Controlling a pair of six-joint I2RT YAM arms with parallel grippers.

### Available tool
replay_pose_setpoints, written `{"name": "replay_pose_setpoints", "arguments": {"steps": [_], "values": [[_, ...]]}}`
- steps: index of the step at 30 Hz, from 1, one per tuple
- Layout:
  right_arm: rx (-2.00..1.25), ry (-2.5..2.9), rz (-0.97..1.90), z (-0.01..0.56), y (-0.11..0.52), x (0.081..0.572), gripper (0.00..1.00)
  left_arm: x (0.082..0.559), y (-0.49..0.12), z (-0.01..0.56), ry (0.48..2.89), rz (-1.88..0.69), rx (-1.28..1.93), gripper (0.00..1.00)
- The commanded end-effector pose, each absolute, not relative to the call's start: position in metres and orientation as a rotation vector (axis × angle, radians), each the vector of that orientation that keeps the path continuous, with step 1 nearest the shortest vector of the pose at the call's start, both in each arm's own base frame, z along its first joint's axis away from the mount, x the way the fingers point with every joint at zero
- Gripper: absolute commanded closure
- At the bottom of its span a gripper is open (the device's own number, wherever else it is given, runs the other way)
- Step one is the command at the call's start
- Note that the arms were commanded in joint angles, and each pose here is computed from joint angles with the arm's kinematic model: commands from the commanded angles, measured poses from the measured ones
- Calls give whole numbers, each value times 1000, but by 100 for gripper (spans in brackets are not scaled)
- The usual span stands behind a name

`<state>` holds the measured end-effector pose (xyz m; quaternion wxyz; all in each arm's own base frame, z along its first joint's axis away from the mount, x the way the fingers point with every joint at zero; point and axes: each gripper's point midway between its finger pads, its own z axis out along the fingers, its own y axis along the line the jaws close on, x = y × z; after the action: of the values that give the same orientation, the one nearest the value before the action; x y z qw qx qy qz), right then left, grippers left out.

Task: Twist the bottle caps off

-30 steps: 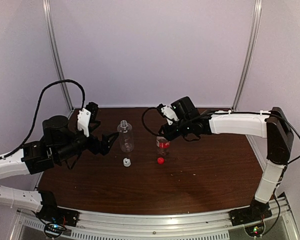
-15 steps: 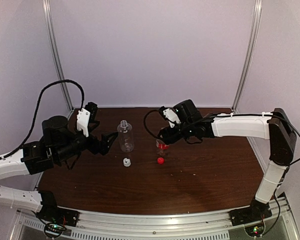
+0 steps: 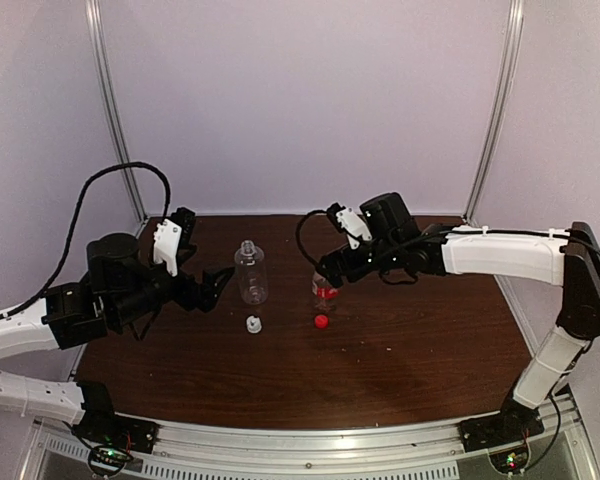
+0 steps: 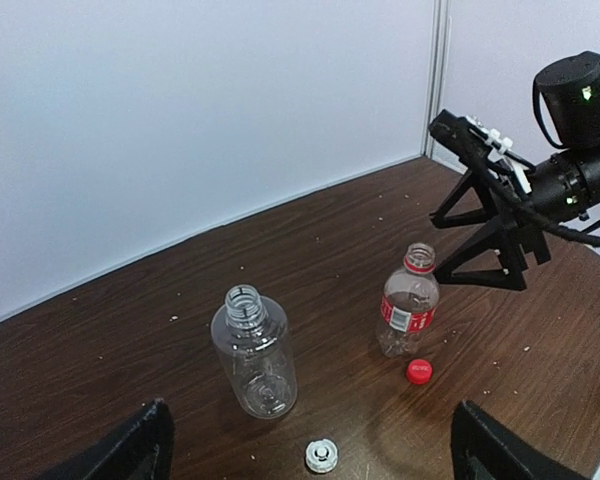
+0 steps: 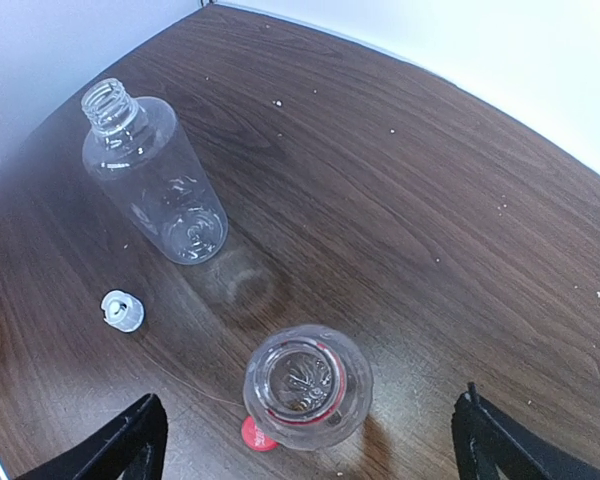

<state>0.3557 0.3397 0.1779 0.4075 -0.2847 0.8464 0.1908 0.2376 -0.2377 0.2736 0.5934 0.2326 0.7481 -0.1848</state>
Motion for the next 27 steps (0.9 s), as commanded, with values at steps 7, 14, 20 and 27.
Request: {"name": "replay_pose_setpoints", "arguments": {"steps": [7, 14, 20, 27], "values": [[-649, 2071, 580, 224, 323, 339, 0, 250, -218, 275, 1752, -320, 441, 2], [-534, 2044, 520, 255, 292, 338, 0, 252, -190, 281, 1735, -271, 340, 2], [-416, 1986, 461, 284, 256, 335, 0, 253, -166, 285, 1721, -234, 250, 2], [-253, 1913, 346, 313, 200, 332, 0, 249, -143, 301, 1682, -240, 184, 2]]}}
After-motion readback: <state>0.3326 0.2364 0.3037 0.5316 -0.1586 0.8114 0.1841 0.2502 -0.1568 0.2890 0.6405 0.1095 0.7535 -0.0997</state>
